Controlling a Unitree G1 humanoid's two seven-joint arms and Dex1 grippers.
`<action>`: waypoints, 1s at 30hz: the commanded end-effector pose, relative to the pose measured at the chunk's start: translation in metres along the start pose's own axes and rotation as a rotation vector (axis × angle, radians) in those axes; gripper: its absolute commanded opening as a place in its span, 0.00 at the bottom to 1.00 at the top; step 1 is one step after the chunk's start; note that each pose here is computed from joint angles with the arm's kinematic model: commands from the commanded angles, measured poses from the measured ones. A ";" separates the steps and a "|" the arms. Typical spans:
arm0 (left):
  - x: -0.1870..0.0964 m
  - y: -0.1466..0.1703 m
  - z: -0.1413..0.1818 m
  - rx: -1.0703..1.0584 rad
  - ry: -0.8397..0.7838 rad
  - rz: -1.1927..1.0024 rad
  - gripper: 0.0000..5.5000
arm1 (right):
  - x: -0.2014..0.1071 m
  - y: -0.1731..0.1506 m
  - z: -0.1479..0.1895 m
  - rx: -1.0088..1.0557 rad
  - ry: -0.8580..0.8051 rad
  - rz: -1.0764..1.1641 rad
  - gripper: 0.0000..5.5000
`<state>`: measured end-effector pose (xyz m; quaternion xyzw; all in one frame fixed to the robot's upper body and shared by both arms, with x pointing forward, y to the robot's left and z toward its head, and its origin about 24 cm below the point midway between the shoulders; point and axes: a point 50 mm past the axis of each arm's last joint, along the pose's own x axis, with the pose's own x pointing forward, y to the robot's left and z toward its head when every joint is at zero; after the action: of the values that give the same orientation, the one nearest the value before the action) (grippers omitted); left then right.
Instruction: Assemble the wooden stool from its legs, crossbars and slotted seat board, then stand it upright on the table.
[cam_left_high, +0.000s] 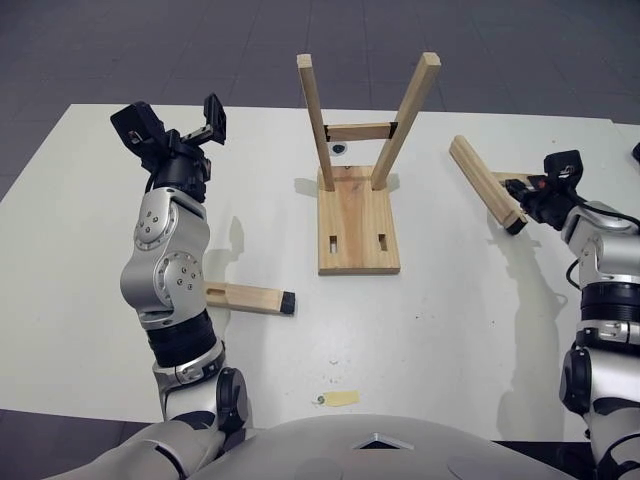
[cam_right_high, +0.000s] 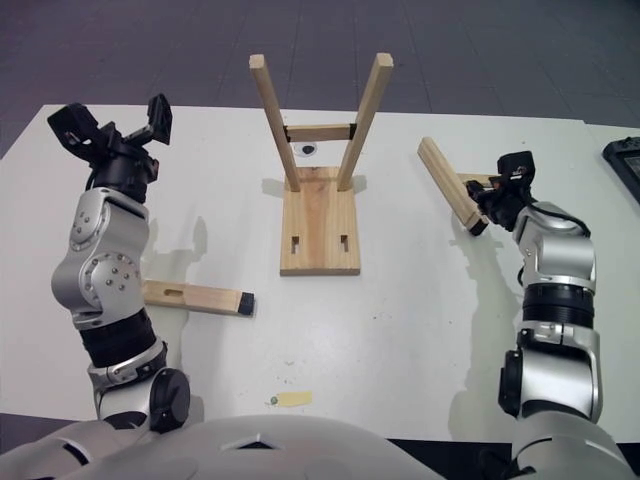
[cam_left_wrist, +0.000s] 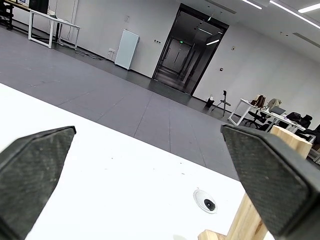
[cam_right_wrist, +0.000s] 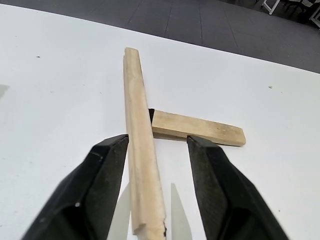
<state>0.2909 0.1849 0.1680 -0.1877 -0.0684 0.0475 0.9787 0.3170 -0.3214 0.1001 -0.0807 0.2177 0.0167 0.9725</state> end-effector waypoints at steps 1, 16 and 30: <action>0.000 -0.002 -0.002 0.009 0.008 0.003 0.98 | 0.005 -0.003 -0.002 -0.017 0.028 0.021 0.53; 0.004 -0.003 0.000 0.020 0.014 -0.019 0.98 | 0.019 0.005 -0.029 0.032 0.150 0.067 0.77; 0.005 -0.004 0.000 0.021 0.015 -0.024 0.98 | 0.022 0.010 -0.030 0.049 0.180 0.098 0.36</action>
<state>0.2940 0.1828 0.1677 -0.1799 -0.0629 0.0403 0.9809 0.3210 -0.3179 0.0597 -0.0516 0.3077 0.0513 0.9487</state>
